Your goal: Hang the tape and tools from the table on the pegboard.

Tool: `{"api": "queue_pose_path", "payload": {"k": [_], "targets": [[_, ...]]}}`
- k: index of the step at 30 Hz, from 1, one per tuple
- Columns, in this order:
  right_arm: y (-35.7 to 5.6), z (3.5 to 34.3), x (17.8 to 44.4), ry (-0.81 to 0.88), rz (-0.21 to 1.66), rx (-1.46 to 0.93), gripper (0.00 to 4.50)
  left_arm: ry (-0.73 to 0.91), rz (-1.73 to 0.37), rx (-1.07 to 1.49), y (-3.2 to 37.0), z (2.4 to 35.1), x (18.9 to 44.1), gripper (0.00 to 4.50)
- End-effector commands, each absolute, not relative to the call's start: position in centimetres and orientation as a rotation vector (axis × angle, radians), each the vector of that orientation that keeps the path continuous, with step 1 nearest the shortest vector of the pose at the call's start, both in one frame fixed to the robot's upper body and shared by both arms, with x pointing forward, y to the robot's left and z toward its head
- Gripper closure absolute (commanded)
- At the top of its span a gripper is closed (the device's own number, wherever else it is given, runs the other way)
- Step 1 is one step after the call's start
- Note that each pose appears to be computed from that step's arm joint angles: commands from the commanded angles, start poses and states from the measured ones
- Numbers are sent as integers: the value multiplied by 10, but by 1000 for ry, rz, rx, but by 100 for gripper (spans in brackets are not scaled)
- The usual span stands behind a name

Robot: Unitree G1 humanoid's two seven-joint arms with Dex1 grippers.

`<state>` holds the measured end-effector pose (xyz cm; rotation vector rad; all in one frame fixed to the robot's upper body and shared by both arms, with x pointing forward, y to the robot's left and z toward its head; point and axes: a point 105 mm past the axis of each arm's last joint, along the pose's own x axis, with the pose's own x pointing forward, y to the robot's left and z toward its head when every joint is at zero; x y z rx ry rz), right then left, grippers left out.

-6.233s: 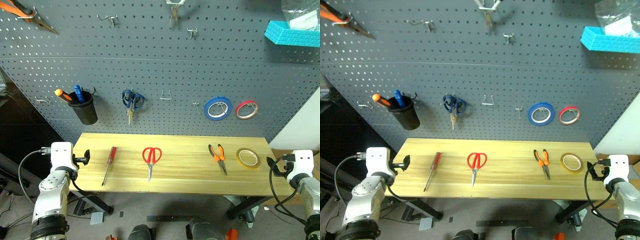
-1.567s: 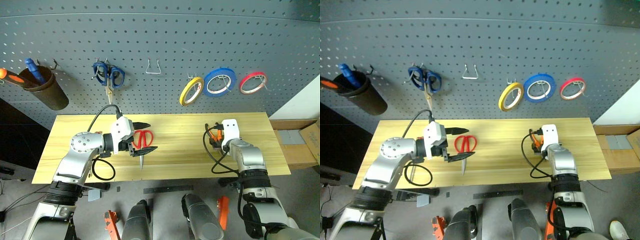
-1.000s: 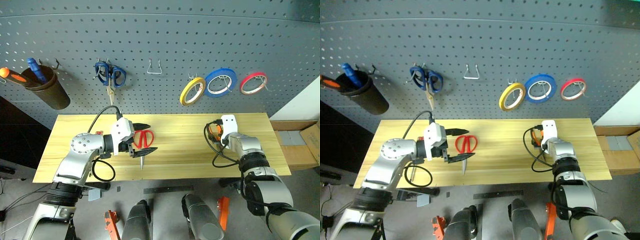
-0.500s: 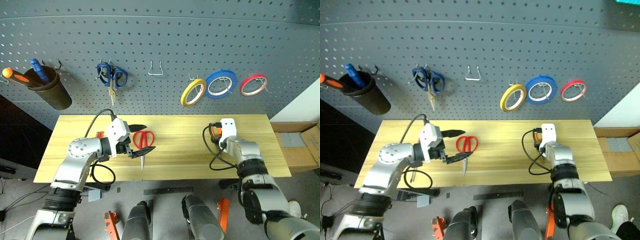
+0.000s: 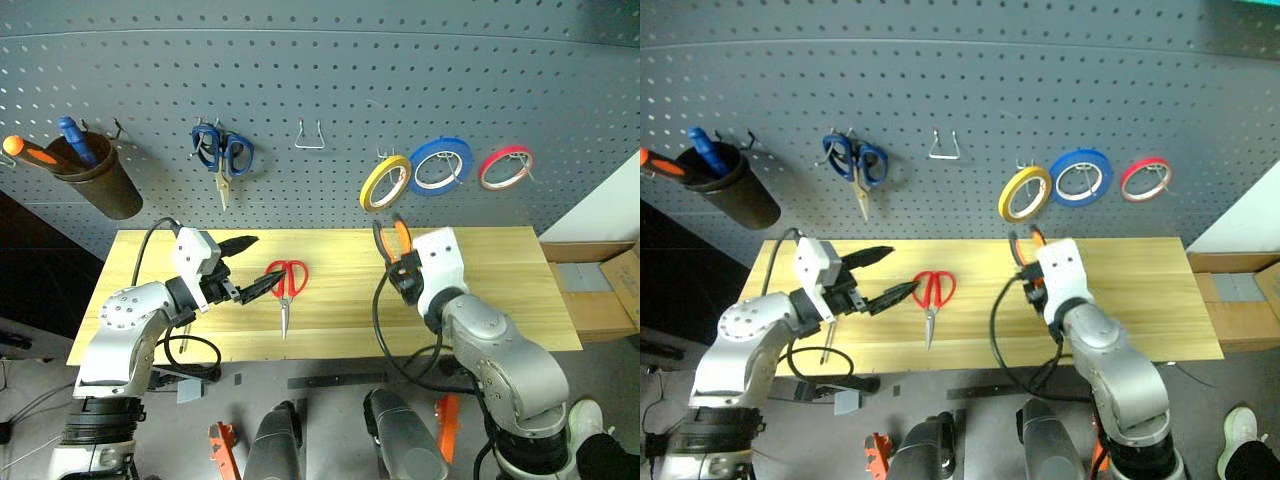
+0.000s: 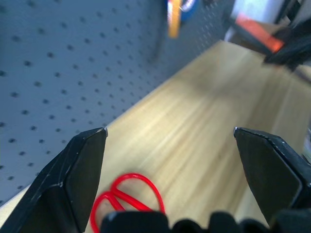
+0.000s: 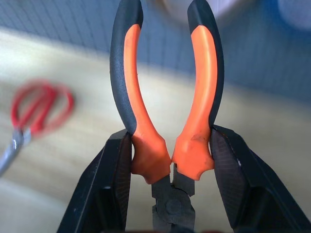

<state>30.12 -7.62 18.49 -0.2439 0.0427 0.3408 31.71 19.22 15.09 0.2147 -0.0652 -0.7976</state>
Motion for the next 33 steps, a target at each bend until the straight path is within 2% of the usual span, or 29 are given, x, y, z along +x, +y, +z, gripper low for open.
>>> {"api": "queue_pose_path", "payload": {"k": [1,16,29,33], "targets": [[-65,226,300,-143,361,-270,262,-179,-737,221,198,176,321,0],[-10,300,352,-361,483,-156,262,-273,-595,198,215,195,311,0],[39,366,363,-554,541,58,262,-309,-515,195,224,204,304,0],[46,370,371,-629,539,25,262,-322,-517,195,221,206,308,0]]}}
